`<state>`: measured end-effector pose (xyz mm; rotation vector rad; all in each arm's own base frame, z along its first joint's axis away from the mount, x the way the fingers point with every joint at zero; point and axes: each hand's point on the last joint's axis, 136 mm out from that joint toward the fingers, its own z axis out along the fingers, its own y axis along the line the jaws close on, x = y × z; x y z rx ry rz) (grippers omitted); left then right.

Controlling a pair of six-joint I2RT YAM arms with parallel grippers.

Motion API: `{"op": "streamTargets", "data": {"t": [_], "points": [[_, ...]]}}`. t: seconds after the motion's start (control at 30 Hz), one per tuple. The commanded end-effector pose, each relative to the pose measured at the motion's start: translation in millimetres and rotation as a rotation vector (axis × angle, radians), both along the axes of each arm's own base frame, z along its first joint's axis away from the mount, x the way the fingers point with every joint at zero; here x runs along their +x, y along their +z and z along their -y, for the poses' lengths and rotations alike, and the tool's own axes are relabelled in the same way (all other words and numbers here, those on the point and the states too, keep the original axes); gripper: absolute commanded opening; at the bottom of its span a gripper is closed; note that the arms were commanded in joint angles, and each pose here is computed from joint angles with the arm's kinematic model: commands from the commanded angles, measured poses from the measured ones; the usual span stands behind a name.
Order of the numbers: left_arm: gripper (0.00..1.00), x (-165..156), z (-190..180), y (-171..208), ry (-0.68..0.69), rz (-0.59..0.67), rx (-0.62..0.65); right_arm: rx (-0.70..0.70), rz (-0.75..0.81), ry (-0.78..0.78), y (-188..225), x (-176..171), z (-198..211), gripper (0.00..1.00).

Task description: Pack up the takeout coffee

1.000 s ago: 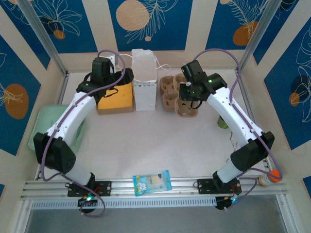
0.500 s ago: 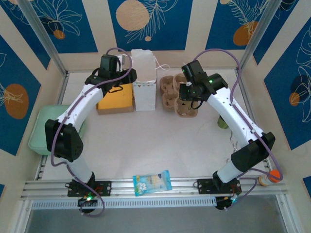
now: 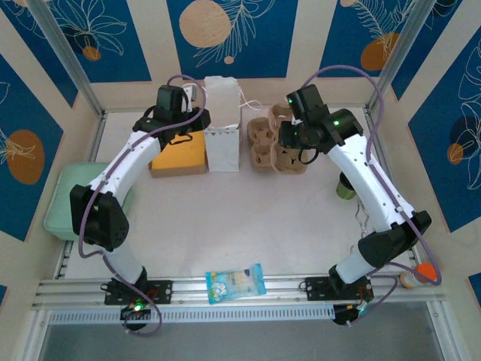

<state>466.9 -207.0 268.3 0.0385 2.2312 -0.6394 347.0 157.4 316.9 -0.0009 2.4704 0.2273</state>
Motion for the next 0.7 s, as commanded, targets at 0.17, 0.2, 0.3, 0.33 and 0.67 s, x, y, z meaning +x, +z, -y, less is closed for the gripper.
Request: {"op": "streamTargets", "data": {"t": [0.17,0.2,0.3,0.33,0.67], "points": [[0.26,-35,10,24,-0.022,0.026,-0.095,0.016,0.04,0.049,31,-2,-6,0.31],[0.26,-40,12,27,-0.025,0.028,-0.104,0.02,0.042,0.054,34,-2,-7,0.31],[0.26,-52,15,34,-0.028,0.037,-0.137,0.027,0.047,0.068,41,-2,-10,0.31],[0.26,-56,17,35,-0.03,0.038,-0.145,0.029,0.046,0.073,42,-2,-11,0.31],[0.27,-95,35,43,-0.068,0.033,-0.205,0.052,0.059,0.115,57,-8,-21,0.31]]}}
